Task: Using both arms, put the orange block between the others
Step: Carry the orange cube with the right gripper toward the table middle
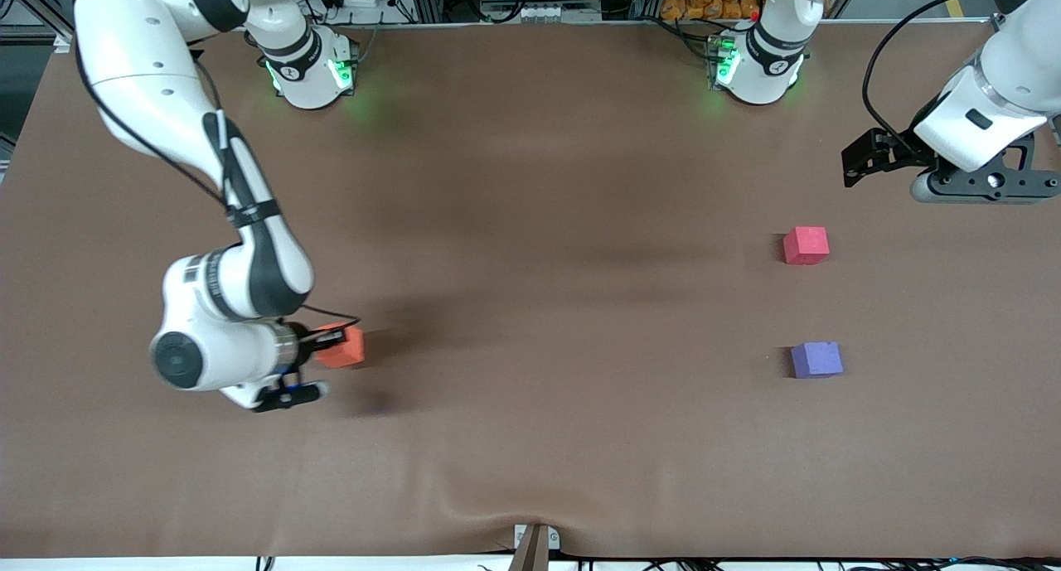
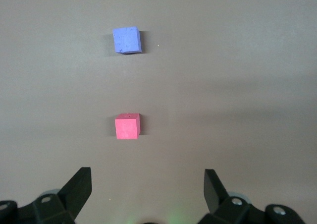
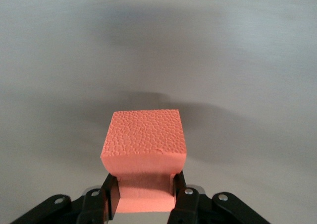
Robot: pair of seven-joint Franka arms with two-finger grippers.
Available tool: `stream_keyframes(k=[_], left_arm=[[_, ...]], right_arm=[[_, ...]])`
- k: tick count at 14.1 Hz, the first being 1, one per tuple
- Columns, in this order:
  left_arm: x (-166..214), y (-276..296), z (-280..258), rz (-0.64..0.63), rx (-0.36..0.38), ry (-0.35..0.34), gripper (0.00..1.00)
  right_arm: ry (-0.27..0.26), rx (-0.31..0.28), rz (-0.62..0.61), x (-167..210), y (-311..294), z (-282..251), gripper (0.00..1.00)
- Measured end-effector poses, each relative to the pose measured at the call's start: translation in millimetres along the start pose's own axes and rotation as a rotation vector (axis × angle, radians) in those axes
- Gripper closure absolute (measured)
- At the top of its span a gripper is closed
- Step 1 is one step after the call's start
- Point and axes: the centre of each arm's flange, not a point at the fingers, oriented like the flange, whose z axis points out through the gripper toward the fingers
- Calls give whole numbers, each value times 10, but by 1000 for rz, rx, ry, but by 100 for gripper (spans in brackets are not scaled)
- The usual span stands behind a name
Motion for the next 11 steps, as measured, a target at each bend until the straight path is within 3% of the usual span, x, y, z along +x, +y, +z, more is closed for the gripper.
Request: stream_keyframes(k=[4, 11], left_arm=[[0, 1, 20, 0, 0, -3, 0], [13, 5, 49, 1, 0, -5, 0]], right_arm=[[14, -16, -61, 15, -977, 189, 54], [-18, -87, 144, -521, -3040, 787, 54]])
